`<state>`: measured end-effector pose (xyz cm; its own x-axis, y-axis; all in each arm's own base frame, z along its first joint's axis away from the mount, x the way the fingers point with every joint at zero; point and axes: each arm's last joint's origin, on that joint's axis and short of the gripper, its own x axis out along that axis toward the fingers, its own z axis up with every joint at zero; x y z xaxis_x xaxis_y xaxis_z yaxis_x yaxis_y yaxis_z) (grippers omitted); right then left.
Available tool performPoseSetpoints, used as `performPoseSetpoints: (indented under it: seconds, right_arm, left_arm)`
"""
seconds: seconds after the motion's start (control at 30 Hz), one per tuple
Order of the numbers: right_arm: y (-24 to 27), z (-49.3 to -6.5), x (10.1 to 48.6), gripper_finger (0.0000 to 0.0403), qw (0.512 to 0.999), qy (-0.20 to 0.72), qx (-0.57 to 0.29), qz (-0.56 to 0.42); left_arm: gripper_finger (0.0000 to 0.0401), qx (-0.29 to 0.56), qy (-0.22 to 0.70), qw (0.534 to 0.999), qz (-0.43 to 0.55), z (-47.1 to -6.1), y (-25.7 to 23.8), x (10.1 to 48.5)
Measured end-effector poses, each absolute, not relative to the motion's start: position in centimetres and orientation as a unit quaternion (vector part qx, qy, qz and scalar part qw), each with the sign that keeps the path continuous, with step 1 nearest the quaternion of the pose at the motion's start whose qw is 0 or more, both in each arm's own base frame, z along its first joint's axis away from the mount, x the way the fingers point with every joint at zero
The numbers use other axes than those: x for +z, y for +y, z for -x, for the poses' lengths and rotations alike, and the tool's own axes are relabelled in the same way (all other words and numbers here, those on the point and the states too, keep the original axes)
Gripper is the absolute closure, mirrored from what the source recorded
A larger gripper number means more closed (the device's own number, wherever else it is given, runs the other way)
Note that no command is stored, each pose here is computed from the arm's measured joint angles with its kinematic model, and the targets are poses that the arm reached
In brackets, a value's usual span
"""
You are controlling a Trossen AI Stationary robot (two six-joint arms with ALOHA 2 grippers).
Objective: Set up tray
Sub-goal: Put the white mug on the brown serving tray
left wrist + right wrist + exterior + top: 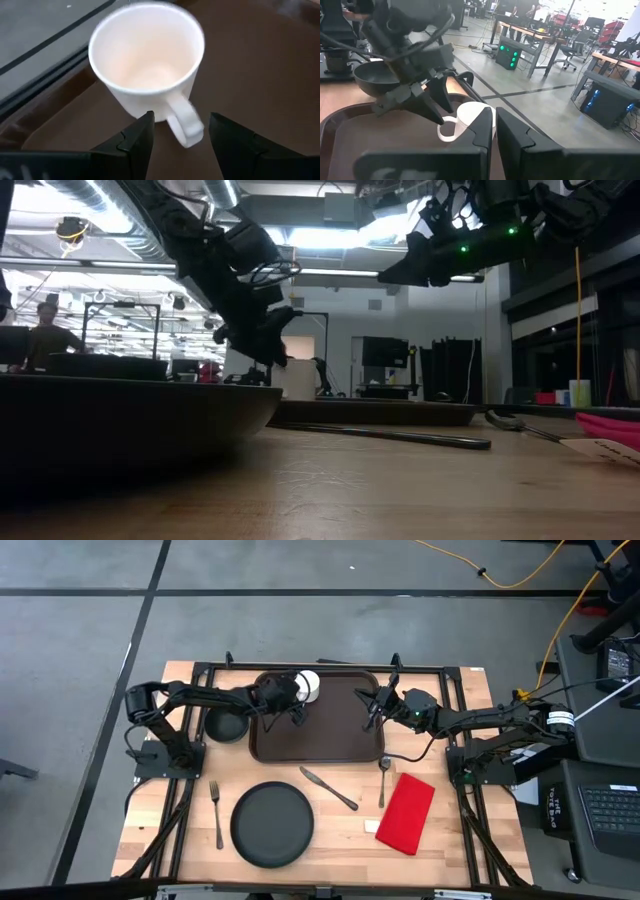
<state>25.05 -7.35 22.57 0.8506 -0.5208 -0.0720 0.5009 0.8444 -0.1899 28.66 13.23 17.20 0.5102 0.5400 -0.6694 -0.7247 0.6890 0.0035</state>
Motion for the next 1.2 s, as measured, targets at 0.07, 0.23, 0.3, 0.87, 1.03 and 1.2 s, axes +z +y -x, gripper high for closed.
performPoseSetpoints:
  seconds: [0.07, 0.23, 0.3, 0.87, 1.03, 1.2]
  right_arm:
    - [-7.3, -25.1, 22.6, 0.0374, 0.958, 0.060, -0.266, 0.082]
    - [-7.4, -25.1, 22.6, 0.0374, 0.958, 0.060, -0.267, 0.082]
    - [-7.4, -25.1, 22.6, 0.0374, 0.958, 0.060, -0.267, 0.082]
    - [-7.7, -24.9, 22.6, 0.0374, 0.957, 0.060, -0.273, 0.079]
    - [-7.7, -24.9, 22.6, 0.0374, 0.957, 0.061, -0.274, 0.079]
    - [-7.7, -24.9, 22.6, 0.0374, 0.957, 0.061, -0.273, 0.079]
  left_arm:
    - [0.0221, 0.372, 0.339, 0.853, 0.139, -28.8, 13.4, 16.6]
    - [0.0221, 0.370, 0.358, 0.847, 0.129, -29.0, 13.7, 15.3]
    - [0.0221, 0.369, 0.359, 0.847, 0.128, -29.0, 13.7, 15.2]
    - [0.0222, 0.362, 0.366, 0.856, 0.051, -28.6, 14.1, 16.5]
    - [0.0246, 0.359, 0.389, 0.848, 0.042, -28.2, 14.4, 16.3]
    - [0.0291, 0.358, 0.401, 0.843, 0.040, -27.9, 14.5, 16.1]
